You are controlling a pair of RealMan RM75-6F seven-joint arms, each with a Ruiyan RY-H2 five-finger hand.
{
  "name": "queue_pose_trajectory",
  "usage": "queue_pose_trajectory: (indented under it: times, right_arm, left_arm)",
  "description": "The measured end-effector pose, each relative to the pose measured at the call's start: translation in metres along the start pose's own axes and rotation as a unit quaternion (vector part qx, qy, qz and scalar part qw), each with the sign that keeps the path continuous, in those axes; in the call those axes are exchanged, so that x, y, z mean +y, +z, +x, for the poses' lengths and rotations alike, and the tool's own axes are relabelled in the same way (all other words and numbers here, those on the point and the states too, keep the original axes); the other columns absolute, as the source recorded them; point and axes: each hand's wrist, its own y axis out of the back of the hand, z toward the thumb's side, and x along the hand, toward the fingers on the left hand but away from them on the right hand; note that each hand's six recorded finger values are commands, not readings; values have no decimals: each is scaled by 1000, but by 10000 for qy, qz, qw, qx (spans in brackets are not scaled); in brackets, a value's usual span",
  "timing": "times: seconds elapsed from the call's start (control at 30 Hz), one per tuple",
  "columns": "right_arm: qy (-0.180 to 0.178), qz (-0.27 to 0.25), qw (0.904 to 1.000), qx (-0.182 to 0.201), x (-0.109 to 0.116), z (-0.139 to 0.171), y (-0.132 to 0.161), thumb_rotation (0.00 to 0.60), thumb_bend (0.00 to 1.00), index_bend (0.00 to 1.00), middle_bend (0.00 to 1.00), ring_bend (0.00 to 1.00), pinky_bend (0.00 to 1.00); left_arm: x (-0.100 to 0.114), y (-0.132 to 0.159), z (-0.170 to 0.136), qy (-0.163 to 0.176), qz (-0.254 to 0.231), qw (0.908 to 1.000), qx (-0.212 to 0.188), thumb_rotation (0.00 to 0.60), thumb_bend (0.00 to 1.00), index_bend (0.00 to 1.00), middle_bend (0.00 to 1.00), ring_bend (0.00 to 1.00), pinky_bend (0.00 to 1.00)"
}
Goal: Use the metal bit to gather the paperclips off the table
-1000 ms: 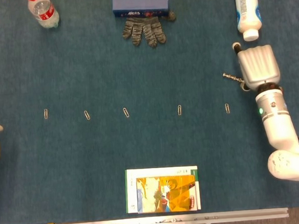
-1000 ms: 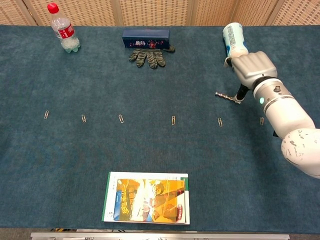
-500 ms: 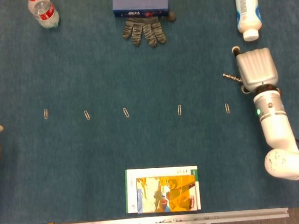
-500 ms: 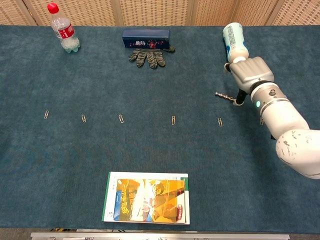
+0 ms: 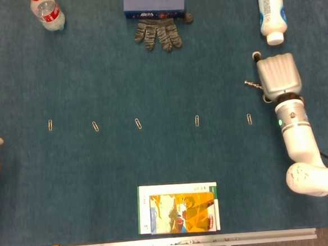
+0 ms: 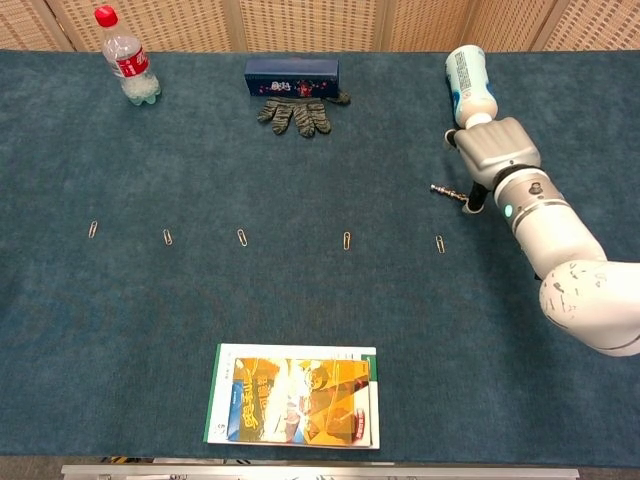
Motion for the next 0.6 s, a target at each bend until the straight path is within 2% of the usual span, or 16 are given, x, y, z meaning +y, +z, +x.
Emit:
queue_pose_trajectory:
  times: [0.1, 0.17, 0.6]
  right_arm:
    - [1, -11, 10000, 3, 0, -1, 1, 600, 0, 105, 1000, 1000, 1000]
    - [-5, -12, 10000, -3, 0, -1, 1, 600, 0, 83, 1000, 1000, 1000]
    - [40, -15, 10000, -17, -2, -3, 1, 600, 0, 74, 1000, 1000, 1000]
  left_arm:
    - [0, -1, 0, -2, -1, 10000, 8, 600, 491, 376, 363, 329, 359]
    - [0, -1, 0, -4, -3, 10000, 11, 600, 492, 376, 363, 329, 359]
    - [0, -1, 0, -2, -7, 10000, 3, 600, 492, 376, 363, 329, 360]
